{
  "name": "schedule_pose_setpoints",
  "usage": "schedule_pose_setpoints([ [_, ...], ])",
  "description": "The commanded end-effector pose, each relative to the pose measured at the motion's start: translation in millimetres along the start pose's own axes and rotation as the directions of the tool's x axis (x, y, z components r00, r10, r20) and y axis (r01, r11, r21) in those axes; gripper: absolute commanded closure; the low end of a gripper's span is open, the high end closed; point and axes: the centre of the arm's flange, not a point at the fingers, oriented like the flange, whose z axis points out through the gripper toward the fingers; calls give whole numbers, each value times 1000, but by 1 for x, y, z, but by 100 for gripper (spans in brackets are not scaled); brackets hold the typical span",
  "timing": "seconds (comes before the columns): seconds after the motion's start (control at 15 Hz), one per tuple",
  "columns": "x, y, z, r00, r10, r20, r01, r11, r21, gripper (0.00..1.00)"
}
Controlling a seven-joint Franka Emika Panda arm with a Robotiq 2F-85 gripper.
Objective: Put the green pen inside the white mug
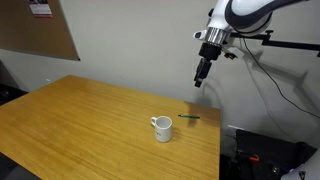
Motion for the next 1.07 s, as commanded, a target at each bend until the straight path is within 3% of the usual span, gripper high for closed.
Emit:
schedule_pose_setpoints([
  [0.0,0,0,0,1000,0,0,0,1000,0,0],
  [0.67,-3,14,11,1000,-8,24,8,1000,-23,0],
  [1.0,-9,43,29,994,-97,46,99,994,-41,0],
])
